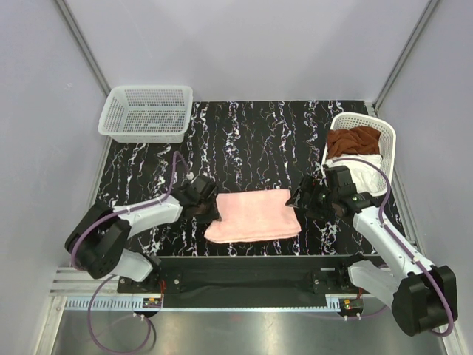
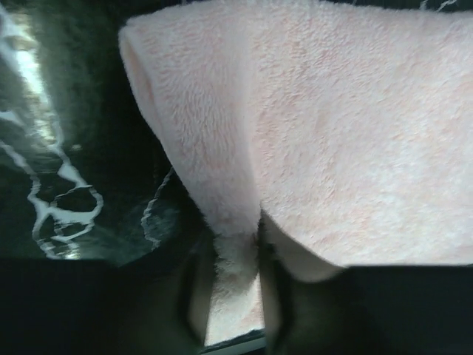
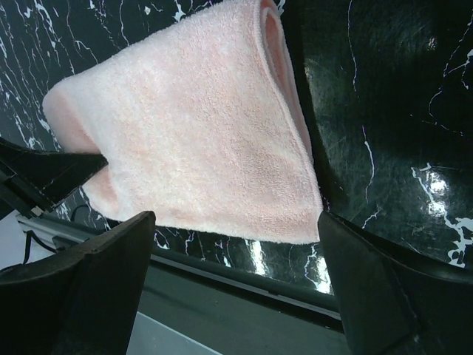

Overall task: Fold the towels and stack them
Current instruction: Neatly place the folded towel into the bin

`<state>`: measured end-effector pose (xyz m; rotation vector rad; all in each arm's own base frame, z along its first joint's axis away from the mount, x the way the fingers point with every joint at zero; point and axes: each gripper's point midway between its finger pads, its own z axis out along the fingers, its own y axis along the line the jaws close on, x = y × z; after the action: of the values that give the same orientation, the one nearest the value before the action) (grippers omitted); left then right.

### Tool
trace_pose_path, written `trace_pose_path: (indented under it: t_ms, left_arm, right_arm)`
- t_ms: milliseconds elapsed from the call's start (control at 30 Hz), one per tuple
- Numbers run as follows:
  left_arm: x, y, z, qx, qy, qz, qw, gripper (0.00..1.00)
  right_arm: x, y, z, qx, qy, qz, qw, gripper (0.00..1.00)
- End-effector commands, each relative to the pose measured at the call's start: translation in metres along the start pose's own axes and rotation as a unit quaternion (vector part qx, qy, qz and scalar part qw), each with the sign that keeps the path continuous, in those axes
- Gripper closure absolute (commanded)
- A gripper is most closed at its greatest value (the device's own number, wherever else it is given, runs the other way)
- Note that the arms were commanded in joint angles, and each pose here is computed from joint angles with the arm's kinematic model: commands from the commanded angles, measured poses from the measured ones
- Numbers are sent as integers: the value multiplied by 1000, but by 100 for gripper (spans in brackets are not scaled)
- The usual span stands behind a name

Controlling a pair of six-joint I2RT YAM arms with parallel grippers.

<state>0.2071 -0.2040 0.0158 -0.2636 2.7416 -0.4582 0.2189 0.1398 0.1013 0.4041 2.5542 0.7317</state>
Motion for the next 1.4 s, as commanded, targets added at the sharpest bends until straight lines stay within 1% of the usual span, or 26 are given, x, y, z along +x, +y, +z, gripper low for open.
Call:
trace_pose_path:
  t_ms: [0,33,100,133,200,233,300,333,433,467,533,567,633,700,767,800,867,900,933,1000,1033,1100,1133,1167,1233,1367]
  left_arm:
    - [37,37,15,-76,60,3,995,76]
    - [37,41,15,-89,60,4,994,89]
    - [24,36,12,-97,43,13,994,99]
    - [22,39,8,-115,45,21,992,100]
    - [7,36,3,-133,34,37,990,100]
    - [-10,29,-5,-147,20,56,987,100]
    - [-23,29,-5,-181,17,75,981,100]
    - [-40,23,-11,-195,3,90,977,100]
    - [-59,26,-11,-238,2,119,964,100]
    - [-77,13,-14,-233,-14,121,965,100]
    - [-95,17,-15,-268,-22,139,953,100]
    - [-119,4,-20,-264,-46,133,954,100]
    - [-139,7,-20,-289,-55,152,944,100]
    - [-174,-2,-28,-292,-88,142,942,100]
    - [-199,5,-25,-309,-96,148,935,100]
    - [-221,-5,-30,-302,-114,154,934,100]
    - [-245,8,-27,-331,-122,154,923,100]
    - [-259,7,-30,-333,-128,166,919,100]
    - [-281,-3,-38,-323,-154,161,920,100]
    - [-307,6,-35,-329,-156,161,917,100]
    - [-329,-2,-45,-318,-184,152,917,100]
    - [-352,14,-42,-326,-188,152,914,100]
    - [-371,11,-51,-319,-214,145,912,100]
    - [-384,23,-55,-323,-224,136,910,100]
    - [-408,28,-60,-316,-254,139,903,100]
    - [-451,65,-78,-323,-304,113,889,100]
  right_arm:
    - [-9,12,-9,-16,-15,-16,1000,0]
    - [-10,14,-10,-17,-17,-16,1000,0]
    - [-12,19,-14,-27,-22,-16,999,0]
    - [-13,21,-15,-30,-25,-16,999,0]
    - [-18,28,-19,-41,-32,-13,999,0]
    - [-19,31,-20,-45,-34,-15,998,0]
    - [-24,36,-21,-50,-37,-16,998,0]
    - [-25,38,-22,-51,-37,-17,998,0]
    - [-31,44,-24,-56,-40,-20,997,0]
    - [-33,46,-25,-58,-41,-22,997,0]
    - [-38,51,-27,-65,-48,-25,996,0]
    - [-40,54,-28,-67,-50,-28,996,0]
    - [-46,59,-30,-71,-54,-31,996,0]
    - [-51,64,-30,-74,-58,-37,995,0]
    - [-56,67,-29,-75,-61,-42,994,0]
    - [-60,71,-29,-79,-61,-45,994,0]
    - [-64,74,-27,-81,-61,-49,994,1]
    - [-67,77,-24,-83,-61,-50,993,0]
    - [-69,78,-23,-85,-61,-51,993,0]
    - [-73,79,-17,-82,-59,-55,993,0]
    - [-75,80,-16,-83,-60,-57,993,0]
    - [-78,80,-11,-78,-56,-62,993,0]
    - [-80,80,-9,-76,-57,-64,993,0]
    - [-82,80,-7,-74,-56,-66,993,0]
    - [-85,80,-4,-71,-58,-70,993,0]
    - [-93,79,3,-60,-60,-77,993,0]
